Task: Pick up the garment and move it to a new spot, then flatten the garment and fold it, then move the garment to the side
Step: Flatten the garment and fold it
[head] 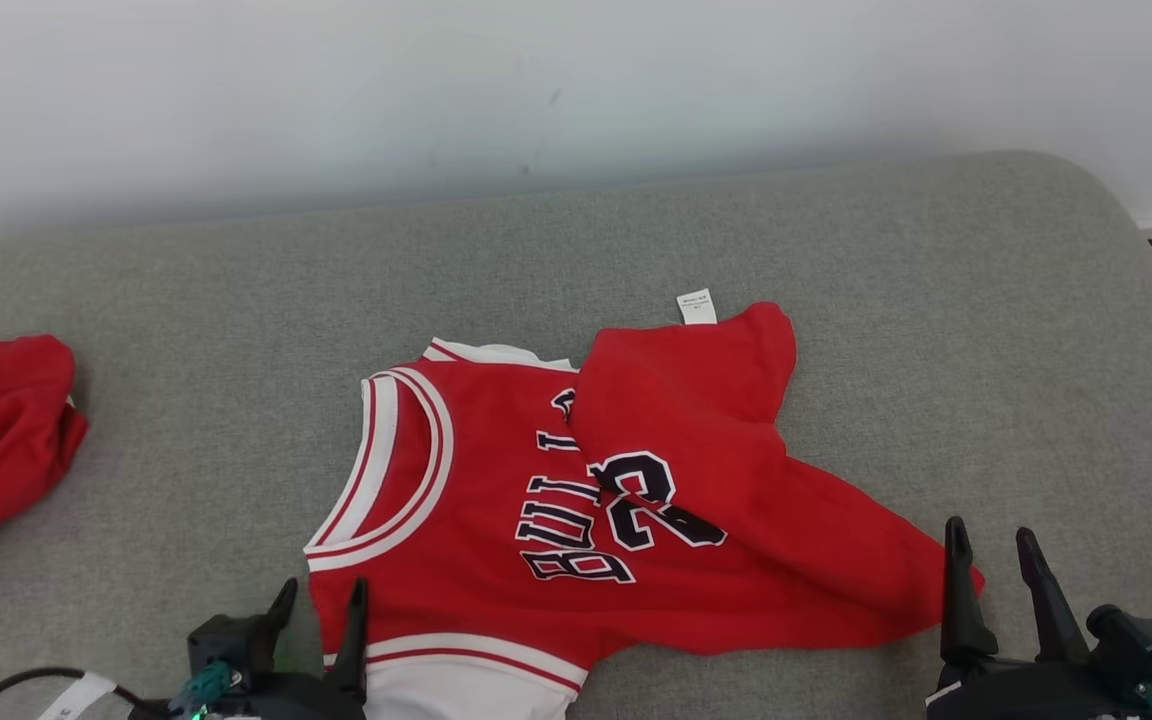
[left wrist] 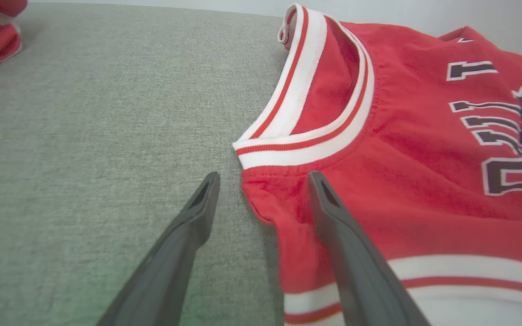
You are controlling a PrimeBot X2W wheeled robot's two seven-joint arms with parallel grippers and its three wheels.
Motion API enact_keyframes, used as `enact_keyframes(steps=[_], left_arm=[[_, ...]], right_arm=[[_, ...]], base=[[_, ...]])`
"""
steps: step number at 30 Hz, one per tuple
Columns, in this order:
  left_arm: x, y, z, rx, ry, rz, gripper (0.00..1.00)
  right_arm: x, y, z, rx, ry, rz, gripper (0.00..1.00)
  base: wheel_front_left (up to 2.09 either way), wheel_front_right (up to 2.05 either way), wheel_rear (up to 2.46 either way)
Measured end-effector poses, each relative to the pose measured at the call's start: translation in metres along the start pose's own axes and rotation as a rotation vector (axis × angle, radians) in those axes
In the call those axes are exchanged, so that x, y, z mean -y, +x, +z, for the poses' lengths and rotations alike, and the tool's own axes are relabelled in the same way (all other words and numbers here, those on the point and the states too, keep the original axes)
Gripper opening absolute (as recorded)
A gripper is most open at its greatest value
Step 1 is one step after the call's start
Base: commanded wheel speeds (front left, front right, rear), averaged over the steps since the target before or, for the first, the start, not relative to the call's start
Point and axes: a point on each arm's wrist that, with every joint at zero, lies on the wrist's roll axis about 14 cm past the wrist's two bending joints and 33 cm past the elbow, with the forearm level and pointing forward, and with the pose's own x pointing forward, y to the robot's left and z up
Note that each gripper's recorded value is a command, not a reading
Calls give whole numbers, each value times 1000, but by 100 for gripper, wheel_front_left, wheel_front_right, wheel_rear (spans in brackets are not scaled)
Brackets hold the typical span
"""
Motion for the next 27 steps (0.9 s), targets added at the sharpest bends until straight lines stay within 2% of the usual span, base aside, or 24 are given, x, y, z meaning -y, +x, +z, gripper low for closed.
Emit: enact_keyframes(steps=[3, 4, 5, 11, 15, 20, 21, 22, 23, 24, 25, 27], left_arm=[[6, 5, -7, -27, -27, -11, 100], [7, 6, -8, -32, -38, -15, 42], [8, 6, -9, -37, -36, -18, 0], [-10, 2, 0, -12, -58, 29, 0], [-38, -8, 25, 72, -66, 98, 0], [-68, -37, 20, 86, -62, 185, 0], [-69, -41, 18, 84, -60, 191, 6], [-70, -44, 15, 80, -62, 196, 32], [-71, -48, 13, 77, -63, 201, 32], [-71, -51, 12, 75, -64, 205, 88], [-73, -54, 11, 75, -66, 214, 100], [-76, -57, 20, 109, -67, 226, 100]], right_arm=[[2, 0, -2, -5, -1, -7, 100], [2, 0, -2, -6, -1, -7, 100], [2, 1, -2, -6, -1, -5, 100], [-5, 6, -2, -4, 2, 13, 100], [-10, 11, 0, 1, 4, 28, 100], [-20, 13, -7, -18, 7, 56, 100], [-22, 13, -11, -32, 7, 62, 100], [-25, 12, -17, -49, 10, 70, 100], [-28, 12, -22, -64, 10, 77, 100], [-31, 11, -27, -82, 9, 86, 100], [-35, 11, -32, -97, 9, 97, 100], [-42, 10, -39, -121, 9, 118, 100]], base=[[0, 0, 0], [0, 0, 0], [0, 0, 0], [0, 0, 0], [0, 0, 0], [0, 0, 0], [0, 0, 0], [0, 0, 0], [0, 0, 0], [0, 0, 0], [0, 0, 0], [0, 0, 0]])
